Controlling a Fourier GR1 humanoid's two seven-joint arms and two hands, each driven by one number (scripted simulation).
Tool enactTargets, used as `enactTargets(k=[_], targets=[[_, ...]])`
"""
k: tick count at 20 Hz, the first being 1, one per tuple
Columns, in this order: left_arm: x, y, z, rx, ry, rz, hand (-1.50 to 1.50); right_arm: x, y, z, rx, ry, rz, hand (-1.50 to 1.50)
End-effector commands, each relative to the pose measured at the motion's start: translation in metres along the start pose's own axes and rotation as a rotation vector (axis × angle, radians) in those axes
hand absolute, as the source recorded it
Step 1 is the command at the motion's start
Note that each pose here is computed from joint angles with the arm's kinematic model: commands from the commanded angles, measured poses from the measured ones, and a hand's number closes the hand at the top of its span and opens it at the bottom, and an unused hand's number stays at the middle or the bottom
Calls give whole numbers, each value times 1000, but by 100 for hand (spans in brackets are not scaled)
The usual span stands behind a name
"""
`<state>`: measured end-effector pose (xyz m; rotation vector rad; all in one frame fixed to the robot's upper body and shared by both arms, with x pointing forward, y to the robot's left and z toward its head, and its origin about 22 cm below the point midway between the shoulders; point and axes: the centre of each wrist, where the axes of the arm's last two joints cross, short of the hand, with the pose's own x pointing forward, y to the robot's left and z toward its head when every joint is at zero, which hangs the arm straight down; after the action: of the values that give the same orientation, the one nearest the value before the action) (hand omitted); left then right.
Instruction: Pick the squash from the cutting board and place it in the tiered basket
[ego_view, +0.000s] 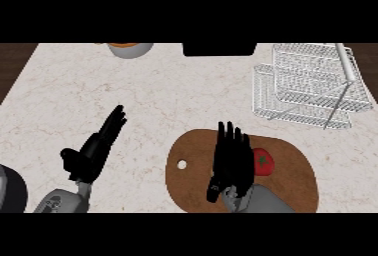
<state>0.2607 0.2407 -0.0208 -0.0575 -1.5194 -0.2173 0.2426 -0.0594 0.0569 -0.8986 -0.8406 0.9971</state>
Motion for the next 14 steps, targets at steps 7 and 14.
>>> enactTargets(k=[7,14], targets=[[2,-14,-15,-8,-23,0,0,-17,6,2,34,225,20,-150],[15,-19,-18,-28,-10,3,0,-19,33,6,31,214,-15,-150]])
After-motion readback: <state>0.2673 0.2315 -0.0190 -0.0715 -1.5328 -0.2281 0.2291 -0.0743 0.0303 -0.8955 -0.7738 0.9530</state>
